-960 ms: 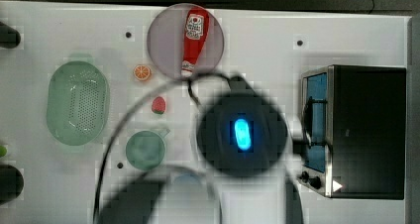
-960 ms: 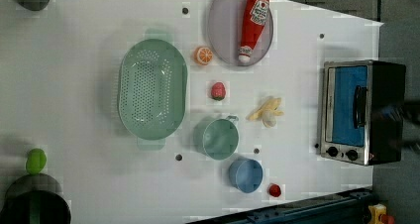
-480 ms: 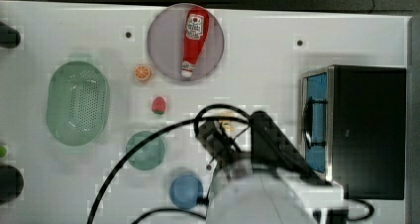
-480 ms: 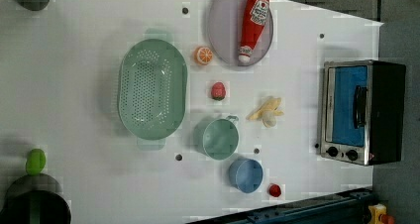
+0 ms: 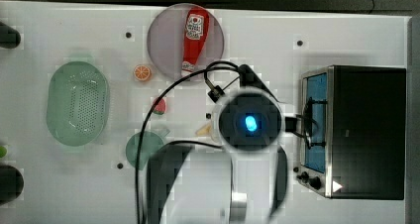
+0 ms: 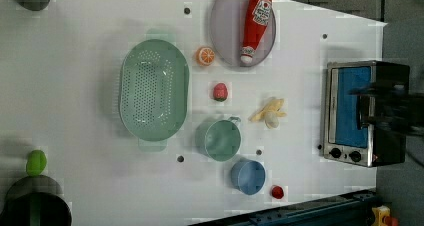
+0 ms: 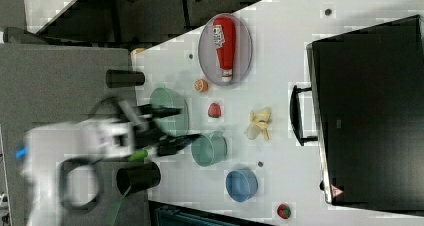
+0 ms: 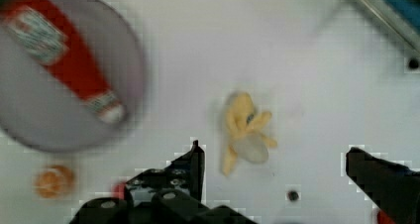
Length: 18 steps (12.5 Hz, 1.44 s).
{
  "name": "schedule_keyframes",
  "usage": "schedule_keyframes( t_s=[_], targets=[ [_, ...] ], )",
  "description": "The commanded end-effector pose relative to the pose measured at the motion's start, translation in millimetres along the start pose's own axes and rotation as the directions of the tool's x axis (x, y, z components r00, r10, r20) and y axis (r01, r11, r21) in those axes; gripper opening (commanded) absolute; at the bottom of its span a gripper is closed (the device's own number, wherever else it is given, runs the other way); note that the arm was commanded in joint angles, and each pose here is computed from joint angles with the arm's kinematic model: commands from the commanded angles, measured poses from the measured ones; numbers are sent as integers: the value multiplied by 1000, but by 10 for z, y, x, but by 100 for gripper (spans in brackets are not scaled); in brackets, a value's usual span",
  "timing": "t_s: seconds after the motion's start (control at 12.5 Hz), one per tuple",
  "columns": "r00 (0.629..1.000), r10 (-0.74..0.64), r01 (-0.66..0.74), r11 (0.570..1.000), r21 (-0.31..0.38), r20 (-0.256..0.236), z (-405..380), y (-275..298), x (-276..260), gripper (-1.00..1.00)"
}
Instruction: Pick banana from table and place on oven.
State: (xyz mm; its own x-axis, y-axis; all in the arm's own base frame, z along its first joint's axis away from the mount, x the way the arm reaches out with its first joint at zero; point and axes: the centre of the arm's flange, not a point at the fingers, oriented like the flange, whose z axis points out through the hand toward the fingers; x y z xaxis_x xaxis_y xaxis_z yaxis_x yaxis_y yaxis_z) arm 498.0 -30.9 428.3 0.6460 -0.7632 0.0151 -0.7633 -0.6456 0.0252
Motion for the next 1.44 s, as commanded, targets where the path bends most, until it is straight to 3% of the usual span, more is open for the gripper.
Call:
schedule_keyframes(
  t_s=[0.08,0.56,1.12,1.2,1.44],
  targets=[
    [1000,-4,4,1000,-21,16,559,8,-48,100],
    [1000,-12,12,1000,-6,4,1805,6,-111,100],
    [1000,-14,14,1000,-14,10,2637,114,-224,100],
    [1000,-15,15,1000,-6,3,2684,111,-223,92],
    [1000,-15,15,1000,5,-7,2722,103,-219,18]
  ],
)
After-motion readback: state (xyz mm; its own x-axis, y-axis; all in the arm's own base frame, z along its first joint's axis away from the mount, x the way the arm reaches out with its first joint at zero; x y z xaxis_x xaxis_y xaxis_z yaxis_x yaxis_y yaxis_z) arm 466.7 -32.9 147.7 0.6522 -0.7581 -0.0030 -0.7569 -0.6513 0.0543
